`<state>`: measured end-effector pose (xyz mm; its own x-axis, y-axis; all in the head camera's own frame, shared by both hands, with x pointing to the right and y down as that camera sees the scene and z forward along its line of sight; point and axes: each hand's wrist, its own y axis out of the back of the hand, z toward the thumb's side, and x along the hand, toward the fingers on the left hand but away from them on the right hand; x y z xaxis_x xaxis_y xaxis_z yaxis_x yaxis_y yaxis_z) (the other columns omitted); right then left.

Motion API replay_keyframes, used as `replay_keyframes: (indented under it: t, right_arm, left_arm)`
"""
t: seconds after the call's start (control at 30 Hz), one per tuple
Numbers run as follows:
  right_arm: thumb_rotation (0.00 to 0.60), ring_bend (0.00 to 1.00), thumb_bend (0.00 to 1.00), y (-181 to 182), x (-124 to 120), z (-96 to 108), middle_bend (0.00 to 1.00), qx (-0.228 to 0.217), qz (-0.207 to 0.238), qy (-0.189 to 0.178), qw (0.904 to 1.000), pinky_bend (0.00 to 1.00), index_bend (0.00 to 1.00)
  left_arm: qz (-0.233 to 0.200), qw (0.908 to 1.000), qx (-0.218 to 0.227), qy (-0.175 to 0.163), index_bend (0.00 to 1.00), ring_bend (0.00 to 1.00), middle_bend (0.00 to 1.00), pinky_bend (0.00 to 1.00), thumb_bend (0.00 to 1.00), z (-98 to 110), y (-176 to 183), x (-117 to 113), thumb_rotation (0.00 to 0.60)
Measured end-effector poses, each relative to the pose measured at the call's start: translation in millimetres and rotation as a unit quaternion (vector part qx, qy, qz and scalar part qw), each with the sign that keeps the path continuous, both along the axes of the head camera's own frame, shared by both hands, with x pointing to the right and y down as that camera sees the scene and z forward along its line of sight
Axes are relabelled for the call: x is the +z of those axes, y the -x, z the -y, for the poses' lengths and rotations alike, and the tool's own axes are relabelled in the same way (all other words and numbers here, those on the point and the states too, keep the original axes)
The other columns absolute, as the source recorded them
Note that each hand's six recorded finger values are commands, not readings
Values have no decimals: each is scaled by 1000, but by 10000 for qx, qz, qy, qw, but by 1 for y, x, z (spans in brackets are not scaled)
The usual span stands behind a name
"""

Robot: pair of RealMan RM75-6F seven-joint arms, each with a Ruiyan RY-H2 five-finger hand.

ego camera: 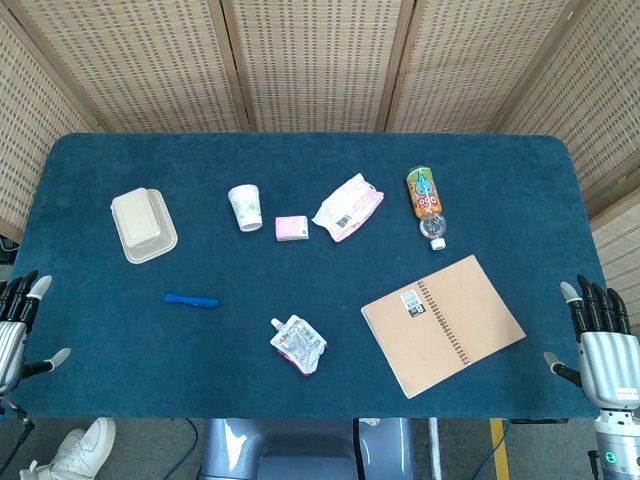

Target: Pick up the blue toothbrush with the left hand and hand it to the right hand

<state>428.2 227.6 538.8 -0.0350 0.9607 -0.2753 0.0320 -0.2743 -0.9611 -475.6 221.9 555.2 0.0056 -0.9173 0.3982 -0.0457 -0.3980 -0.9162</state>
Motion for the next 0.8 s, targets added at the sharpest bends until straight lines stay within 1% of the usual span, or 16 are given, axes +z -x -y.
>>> replay_keyframes:
  t: [0.2,0.37,0.4,0.47,0.57,0.67,0.8]
  right_arm:
    - [600,0,0,-2,1,0,0,53,70,38,10000,0,0]
    - [600,0,0,-3,-2,1,0,122,150,26,9998,0,0]
    - [600,0,0,-3,-3,2,0,136,176,11,9998,0,0]
    - [600,0,0,-4,-5,3,0,155,183,-7,9997,0,0]
    - [600,0,0,-5,-4,4,0,197,185,24,9996,0,0]
    - [600,0,0,-7,-1,4,0,220,142,95,9996,0,0]
    - [600,0,0,-10,4,5,0,275,77,188,9994,0,0]
  left_arm:
    - [14,10000,35,42,0,0,0,0,0,1,0,5,600]
    - [-30,9996,250,134,11,0,0,0,0,9,-3,20,600]
    - [-49,9994,292,165,36,0,0,0,0,11,-3,25,600]
    - [-101,9988,400,274,148,0,0,0,23,17,-3,38,600]
    - [-160,9973,584,422,268,0,0,0,104,29,-5,60,600]
    - [-131,9952,812,527,330,0,0,0,180,45,-12,82,600]
    - [-104,9915,1051,762,375,0,0,0,228,61,-25,113,600]
